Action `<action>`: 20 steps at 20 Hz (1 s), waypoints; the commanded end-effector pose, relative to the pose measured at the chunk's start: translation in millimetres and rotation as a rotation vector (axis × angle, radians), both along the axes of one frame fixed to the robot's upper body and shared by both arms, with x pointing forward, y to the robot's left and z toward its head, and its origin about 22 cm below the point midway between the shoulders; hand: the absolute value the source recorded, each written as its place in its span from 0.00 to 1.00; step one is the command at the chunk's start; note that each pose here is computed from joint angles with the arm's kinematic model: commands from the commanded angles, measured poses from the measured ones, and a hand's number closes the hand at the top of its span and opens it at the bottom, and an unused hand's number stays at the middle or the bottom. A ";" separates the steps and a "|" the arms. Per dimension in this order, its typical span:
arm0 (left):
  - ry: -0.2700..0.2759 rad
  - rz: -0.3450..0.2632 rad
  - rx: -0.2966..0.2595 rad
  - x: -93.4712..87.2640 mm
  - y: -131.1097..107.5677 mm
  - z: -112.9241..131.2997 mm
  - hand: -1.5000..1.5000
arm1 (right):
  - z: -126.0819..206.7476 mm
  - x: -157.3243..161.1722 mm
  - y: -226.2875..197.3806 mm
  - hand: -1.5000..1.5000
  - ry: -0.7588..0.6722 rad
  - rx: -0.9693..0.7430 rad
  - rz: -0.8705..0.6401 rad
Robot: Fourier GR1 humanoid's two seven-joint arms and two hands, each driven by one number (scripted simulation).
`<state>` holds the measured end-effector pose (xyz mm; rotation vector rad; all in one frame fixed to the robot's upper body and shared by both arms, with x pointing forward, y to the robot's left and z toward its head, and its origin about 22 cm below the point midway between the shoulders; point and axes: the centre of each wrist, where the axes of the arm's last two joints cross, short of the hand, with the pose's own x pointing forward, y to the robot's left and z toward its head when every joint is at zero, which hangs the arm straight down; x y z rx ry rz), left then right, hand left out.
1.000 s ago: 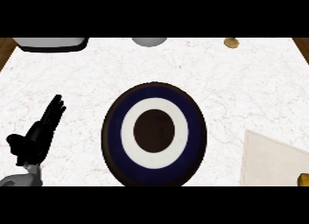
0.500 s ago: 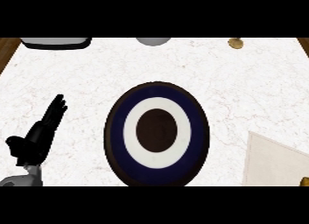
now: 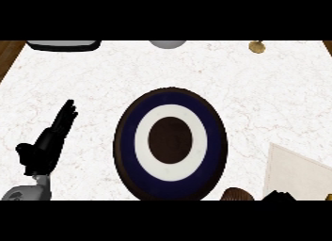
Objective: Pick the cupcake from the placemat and place it in the plate
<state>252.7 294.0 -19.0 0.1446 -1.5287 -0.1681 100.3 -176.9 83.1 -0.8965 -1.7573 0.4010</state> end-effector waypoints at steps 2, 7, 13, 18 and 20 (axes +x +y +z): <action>0.002 0.000 0.002 13.1 1.6 12.4 0.50 | 17.3 34.5 46.5 1.00 -0.013 -0.079 0.033; -0.012 0.000 -0.017 10.7 7.0 -0.4 0.50 | 26.6 85.3 88.4 1.00 0.031 -0.066 0.042; -0.001 0.012 -0.016 11.1 -12.9 0.9 0.50 | 23.1 125.9 118.9 0.00 0.059 0.132 -0.049; -0.006 0.022 -0.012 7.2 14.0 1.2 0.50 | -18.7 149.1 129.4 0.00 0.160 0.202 -0.087; 0.007 0.002 -0.003 9.4 -4.2 4.9 0.50 | -10.1 153.6 139.0 0.00 0.119 0.263 -0.070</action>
